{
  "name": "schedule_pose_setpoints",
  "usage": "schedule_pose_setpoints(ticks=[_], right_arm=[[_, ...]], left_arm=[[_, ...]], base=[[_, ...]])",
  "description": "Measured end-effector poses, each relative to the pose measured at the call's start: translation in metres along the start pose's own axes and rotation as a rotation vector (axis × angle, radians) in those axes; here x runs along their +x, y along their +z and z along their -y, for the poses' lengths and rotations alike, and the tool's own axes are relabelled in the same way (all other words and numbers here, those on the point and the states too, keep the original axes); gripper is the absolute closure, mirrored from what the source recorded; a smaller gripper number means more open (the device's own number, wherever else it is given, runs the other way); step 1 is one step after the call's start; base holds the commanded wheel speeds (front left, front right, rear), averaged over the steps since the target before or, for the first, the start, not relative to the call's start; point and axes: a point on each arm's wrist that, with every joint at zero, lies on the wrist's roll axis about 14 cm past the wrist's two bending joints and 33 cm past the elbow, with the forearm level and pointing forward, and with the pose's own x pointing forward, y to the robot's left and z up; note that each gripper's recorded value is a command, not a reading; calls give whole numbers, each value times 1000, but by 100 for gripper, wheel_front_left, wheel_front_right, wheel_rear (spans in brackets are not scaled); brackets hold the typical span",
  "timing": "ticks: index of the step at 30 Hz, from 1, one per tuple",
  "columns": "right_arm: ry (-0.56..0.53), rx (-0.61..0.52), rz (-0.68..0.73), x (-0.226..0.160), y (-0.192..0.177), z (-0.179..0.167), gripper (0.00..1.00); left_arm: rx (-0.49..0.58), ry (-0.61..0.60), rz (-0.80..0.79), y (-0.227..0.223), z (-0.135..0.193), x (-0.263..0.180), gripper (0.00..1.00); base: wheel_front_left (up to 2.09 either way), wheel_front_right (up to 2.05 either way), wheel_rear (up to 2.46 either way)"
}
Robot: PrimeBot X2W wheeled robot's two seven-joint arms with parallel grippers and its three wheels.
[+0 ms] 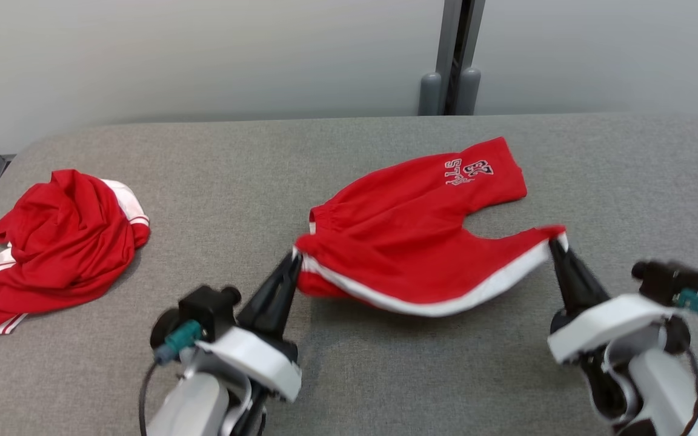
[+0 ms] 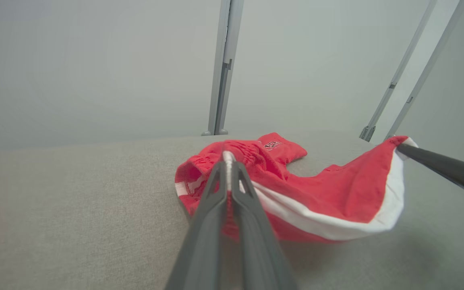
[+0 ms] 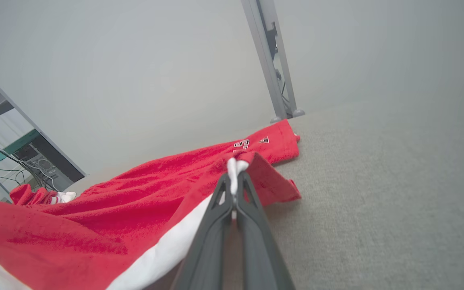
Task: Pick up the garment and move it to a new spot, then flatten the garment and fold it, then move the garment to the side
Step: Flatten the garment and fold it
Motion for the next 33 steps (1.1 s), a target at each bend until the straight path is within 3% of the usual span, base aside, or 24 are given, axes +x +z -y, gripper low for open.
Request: schedule_pose_setpoints(ticks=[15, 17, 18, 23, 29, 33], right_arm=[[208, -143, 308, 36, 203, -70, 100], [215, -174, 341, 35, 223, -78, 100], [202, -203, 349, 35, 230, -77, 100], [159, -263, 389, 41, 256, -78, 100], [153, -207, 400, 64, 273, -86, 100], [147, -194, 394, 88, 282, -85, 100]], left_arm=[[73, -193, 246, 179, 43, 54, 100], [147, -170, 302, 206, 42, 56, 100], [194, -161, 329, 219, 42, 56, 100], [207, -151, 364, 243, 48, 67, 100], [134, -114, 400, 258, 39, 90, 100], [139, -113, 399, 260, 33, 115, 100]], base=[[0, 0, 0], [0, 0, 0], [0, 0, 0], [0, 0, 0], [0, 0, 0], [0, 0, 0]])
